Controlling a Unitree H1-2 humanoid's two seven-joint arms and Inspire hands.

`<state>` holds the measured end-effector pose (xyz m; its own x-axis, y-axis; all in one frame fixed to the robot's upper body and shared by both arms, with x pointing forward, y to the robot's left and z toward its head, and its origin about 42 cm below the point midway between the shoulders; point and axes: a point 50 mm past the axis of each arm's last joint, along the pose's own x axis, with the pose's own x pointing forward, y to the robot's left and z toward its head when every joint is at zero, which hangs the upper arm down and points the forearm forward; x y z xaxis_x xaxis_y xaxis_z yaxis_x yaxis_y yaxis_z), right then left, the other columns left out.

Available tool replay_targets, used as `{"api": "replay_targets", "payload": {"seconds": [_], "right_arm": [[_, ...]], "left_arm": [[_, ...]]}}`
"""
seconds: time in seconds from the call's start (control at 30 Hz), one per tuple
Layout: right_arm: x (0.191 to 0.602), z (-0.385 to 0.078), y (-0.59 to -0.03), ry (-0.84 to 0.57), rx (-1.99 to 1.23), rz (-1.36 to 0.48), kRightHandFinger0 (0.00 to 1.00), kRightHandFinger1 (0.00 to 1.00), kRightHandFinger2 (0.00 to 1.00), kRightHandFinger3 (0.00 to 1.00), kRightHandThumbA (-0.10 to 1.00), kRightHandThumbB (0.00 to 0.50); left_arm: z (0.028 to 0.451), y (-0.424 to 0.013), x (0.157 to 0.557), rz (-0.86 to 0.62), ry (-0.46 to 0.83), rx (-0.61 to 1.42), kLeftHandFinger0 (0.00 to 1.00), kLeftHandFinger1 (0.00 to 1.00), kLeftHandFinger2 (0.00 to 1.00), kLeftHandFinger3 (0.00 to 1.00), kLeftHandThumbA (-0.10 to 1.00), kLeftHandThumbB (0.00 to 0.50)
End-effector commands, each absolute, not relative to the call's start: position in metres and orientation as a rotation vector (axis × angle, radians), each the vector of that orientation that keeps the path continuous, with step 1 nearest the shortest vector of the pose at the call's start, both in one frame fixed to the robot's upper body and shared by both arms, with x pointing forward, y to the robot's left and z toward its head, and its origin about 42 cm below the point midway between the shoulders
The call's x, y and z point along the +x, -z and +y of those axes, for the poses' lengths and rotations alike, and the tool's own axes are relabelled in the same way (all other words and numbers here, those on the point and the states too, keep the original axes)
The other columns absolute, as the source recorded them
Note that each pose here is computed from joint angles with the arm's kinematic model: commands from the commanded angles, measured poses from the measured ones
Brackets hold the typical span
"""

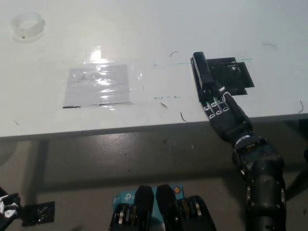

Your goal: A stapler is kept infront of the robot on the black mark on the desk and the robot uses its right hand to lift the top of the stapler to open it

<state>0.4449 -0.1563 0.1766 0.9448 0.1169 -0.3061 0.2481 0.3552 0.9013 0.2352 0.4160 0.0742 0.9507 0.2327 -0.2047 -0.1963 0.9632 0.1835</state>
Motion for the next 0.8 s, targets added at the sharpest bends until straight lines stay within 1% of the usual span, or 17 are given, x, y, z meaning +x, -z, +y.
{"api": "replay_targets", "payload": {"seconds": [0.0,0.03,0.07,0.13,0.2,0.23,0.3,0.4,0.43,0.47,0.5,0.53,0.57,0.67,0.7,0.73,0.77], "right_arm": [[0.4603,-0.1479,-0.205,0.095,1.205,0.283,0.7,0.77,0.89,1.0,1.0,0.16],[0.4617,-0.1486,-0.2051,0.103,1.196,0.283,0.68,0.73,0.86,1.0,1.0,0.165],[0.4625,-0.1494,-0.2055,0.105,1.199,0.281,0.69,0.75,0.88,1.0,1.0,0.169],[0.4644,-0.1512,-0.2064,0.122,1.205,0.28,0.69,0.76,0.88,1.0,1.0,0.174],[0.4665,-0.1521,-0.207,0.133,1.196,0.278,0.7,0.77,0.9,1.0,1.0,0.174],[0.4675,-0.1533,-0.2078,0.137,1.195,0.275,0.75,0.81,0.94,1.0,1.0,0.171],[0.4683,-0.155,-0.2095,0.14,1.197,0.27,0.77,0.85,0.97,1.0,1.0,0.159],[0.4685,-0.1551,-0.2103,0.146,1.196,0.271,0.79,0.88,0.97,1.0,1.0,0.156],[0.4689,-0.1555,-0.2104,0.145,1.205,0.27,0.84,0.93,1.0,1.0,1.0,0.153],[0.4686,-0.1562,-0.21,0.148,1.206,0.272,0.84,0.94,1.0,1.0,1.0,0.153],[0.469,-0.1559,-0.2104,0.152,1.198,0.272,0.85,0.96,1.0,1.0,1.0,0.156],[0.4692,-0.156,-0.211,0.152,1.199,0.272,0.87,0.98,1.0,1.0,1.0,0.16],[0.4694,-0.1554,-0.2115,0.156,1.197,0.273,0.89,1.0,1.0,1.0,1.0,0.162],[0.469,-0.1535,-0.2121,0.142,1.198,0.268,0.92,1.0,1.0,1.0,1.0,0.158],[0.4692,-0.153,-0.2125,0.139,1.203,0.269,0.91,1.0,1.0,1.0,1.0,0.149],[0.4692,-0.1522,-0.2127,0.139,1.212,0.271,0.91,1.0,1.0,1.0,1.0,0.155],[0.4697,-0.151,-0.2122,0.138,1.209,0.272,0.91,1.0,1.0,1.0,1.0,0.157]], "left_arm": [[0.4246,-0.088,0.2387,0.173,-0.234,0.167,0.49,0.55,0.7,0.87,0.6,0.093],[0.426,-0.0864,0.239,0.174,-0.234,0.167,0.49,0.55,0.69,0.86,0.6,0.082],[0.4261,-0.0865,0.2389,0.173,-0.232,0.167,0.49,0.55,0.69,0.86,0.6,0.091],[0.4262,-0.0869,0.2389,0.175,-0.232,0.165,0.49,0.55,0.69,0.86,0.6,0.092],[0.4267,-0.0874,0.2377,0.171,-0.232,0.168,0.49,0.56,0.7,0.87,0.61,0.109],[0.4265,-0.0879,0.2378,0.172,-0.232,0.169,0.5,0.56,0.69,0.86,0.62,0.103],[0.4264,-0.0884,0.2375,0.172,-0.231,0.166,0.49,0.55,0.69,0.86,0.62,0.109],[0.4268,-0.0886,0.2368,0.178,-0.232,0.169,0.5,0.56,0.71,0.87,0.62,0.102],[0.4267,-0.0887,0.2368,0.17,-0.233,0.169,0.49,0.55,0.7,0.87,0.62,0.105],[0.4261,-0.0887,0.2365,0.168,-0.234,0.169,0.48,0.54,0.7,0.86,0.62,0.106],[0.4262,-0.0888,0.2366,0.169,-0.234,0.169,0.48,0.55,0.7,0.86,0.62,0.093],[0.4262,-0.0893,0.2372,0.166,-0.234,0.168,0.48,0.54,0.69,0.85,0.62,0.09],[0.4266,-0.0887,0.2374,0.168,-0.236,0.168,0.48,0.54,0.69,0.84,0.62,0.095],[0.4261,-0.0899,0.2369,0.161,-0.236,0.174,0.46,0.53,0.67,0.84,0.62,0.086],[0.4268,-0.0891,0.237,0.16,-0.234,0.173,0.47,0.53,0.68,0.84,0.62,0.085],[0.427,-0.0891,0.237,0.161,-0.232,0.174,0.48,0.54,0.69,0.86,0.63,0.082],[0.4275,-0.0887,0.2372,0.158,-0.231,0.174,0.47,0.53,0.69,0.86,0.63,0.085]]}}
